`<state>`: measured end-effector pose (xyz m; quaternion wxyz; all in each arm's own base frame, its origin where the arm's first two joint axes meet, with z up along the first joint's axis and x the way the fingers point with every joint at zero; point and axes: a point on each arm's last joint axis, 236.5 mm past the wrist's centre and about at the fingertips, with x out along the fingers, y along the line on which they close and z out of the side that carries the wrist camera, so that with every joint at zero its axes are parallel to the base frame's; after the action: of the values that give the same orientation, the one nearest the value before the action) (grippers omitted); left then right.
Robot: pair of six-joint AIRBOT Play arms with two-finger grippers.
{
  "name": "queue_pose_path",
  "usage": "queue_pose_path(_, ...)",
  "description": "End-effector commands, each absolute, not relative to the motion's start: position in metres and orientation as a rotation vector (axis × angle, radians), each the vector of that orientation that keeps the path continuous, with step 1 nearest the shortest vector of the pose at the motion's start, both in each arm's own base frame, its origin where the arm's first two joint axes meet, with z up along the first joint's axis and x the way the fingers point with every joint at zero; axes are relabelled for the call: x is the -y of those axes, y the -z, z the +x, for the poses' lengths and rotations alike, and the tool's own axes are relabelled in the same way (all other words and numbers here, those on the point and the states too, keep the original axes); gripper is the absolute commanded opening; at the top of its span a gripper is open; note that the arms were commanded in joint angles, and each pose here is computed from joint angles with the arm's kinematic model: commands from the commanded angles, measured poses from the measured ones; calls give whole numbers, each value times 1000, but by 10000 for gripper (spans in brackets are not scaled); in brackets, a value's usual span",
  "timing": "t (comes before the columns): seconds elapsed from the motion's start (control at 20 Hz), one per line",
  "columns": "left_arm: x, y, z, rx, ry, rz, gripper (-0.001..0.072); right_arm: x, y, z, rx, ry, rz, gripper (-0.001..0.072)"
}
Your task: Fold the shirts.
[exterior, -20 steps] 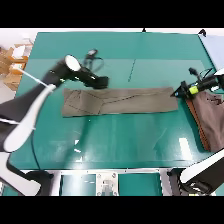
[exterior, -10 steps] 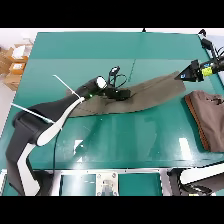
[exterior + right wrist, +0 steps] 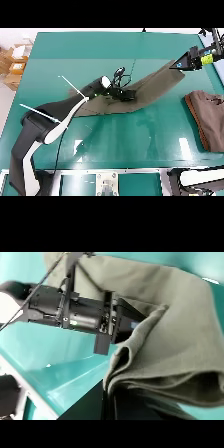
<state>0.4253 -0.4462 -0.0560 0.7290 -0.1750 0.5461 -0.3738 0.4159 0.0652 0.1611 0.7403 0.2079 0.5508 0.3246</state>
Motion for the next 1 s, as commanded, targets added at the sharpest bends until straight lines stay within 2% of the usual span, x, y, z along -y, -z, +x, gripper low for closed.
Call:
queue_pose_path(0.0,397,34,421,-1314,856,-204,23,-84,-174,414,-1191,-762,487,16)
queue_pose_path(0.15,285,8,432,-1440,655,45,23,-122,-191,422,-1138,-832,540,17)
queue_pose_path(0.35,121,-28,435,-1552,226,286,24,-227,-191,426,-1092,-932,493,17)
queue_pose_path(0.55,45,-53,440,-1536,56,202,24,-369,-160,420,-1047,-1029,490,17)
queue_pose_path(0.7,7,-68,442,-1501,-5,124,24,-472,-95,417,-1011,-1006,523,18)
queue_pose_path(0.75,-6,-73,441,-1491,-24,95,24,-500,-69,415,-989,-983,527,60)
queue_pose_path(0.8,-18,-76,440,-1484,-40,58,24,-525,-39,411,-979,-956,528,301)
queue_pose_path(0.85,-29,-79,439,-1478,-51,22,24,-541,-14,404,-987,-943,521,576)
queue_pose_path(0.95,-44,-84,437,-1461,-41,-74,24,-540,9,400,-1028,-938,486,595)
